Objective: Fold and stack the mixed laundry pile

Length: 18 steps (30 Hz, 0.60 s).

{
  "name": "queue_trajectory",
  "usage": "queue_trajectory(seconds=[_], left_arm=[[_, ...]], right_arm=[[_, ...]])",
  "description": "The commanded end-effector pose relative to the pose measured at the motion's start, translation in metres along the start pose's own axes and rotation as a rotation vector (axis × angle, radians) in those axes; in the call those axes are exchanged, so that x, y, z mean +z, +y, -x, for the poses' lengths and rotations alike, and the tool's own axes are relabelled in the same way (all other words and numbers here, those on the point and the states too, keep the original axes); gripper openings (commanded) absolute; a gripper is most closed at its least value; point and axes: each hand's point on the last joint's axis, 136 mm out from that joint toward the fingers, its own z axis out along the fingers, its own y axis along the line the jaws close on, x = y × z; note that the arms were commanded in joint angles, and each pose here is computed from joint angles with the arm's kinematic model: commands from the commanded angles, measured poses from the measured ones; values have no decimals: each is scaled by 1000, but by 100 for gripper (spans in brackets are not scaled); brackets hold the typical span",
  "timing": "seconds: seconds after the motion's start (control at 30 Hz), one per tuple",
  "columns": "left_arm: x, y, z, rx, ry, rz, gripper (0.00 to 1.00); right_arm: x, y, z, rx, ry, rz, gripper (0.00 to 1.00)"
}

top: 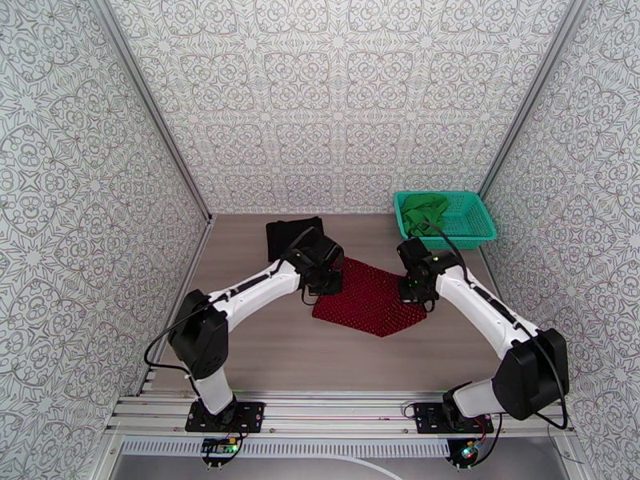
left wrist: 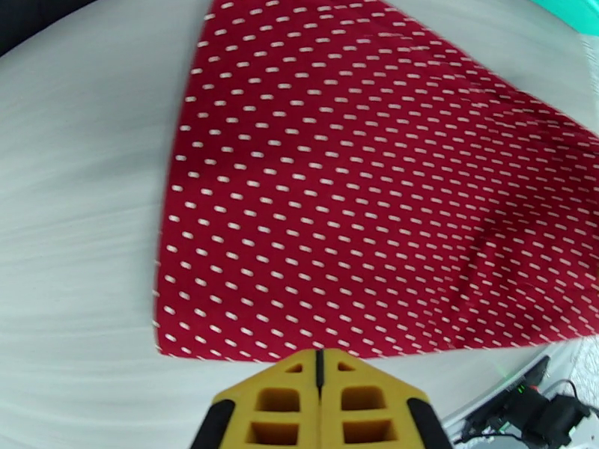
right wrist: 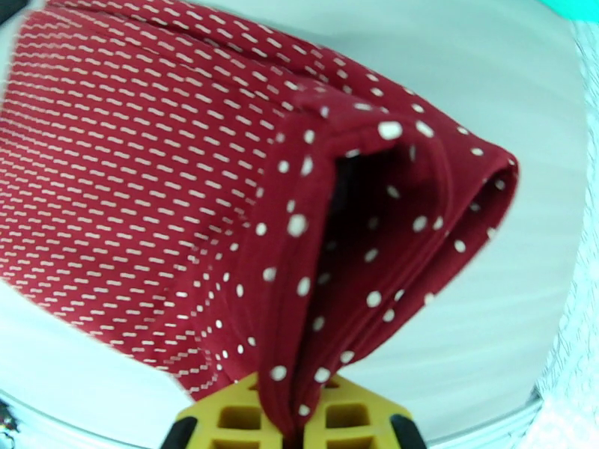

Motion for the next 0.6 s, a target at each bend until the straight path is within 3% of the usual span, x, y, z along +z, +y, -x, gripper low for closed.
queue_trajectory(seconds=[0.0,0.33,0.57], left_arm=[[19,45,20,-33,-4,130,0],[65,80,37,-33,47,189,0],[85,78,30,-33,90,162,0]], right_arm=[[-11,19,11,-38,0,95,0],[-13,44,25,-56,15,154,0],[-6,67,36,-68,45,148,0]])
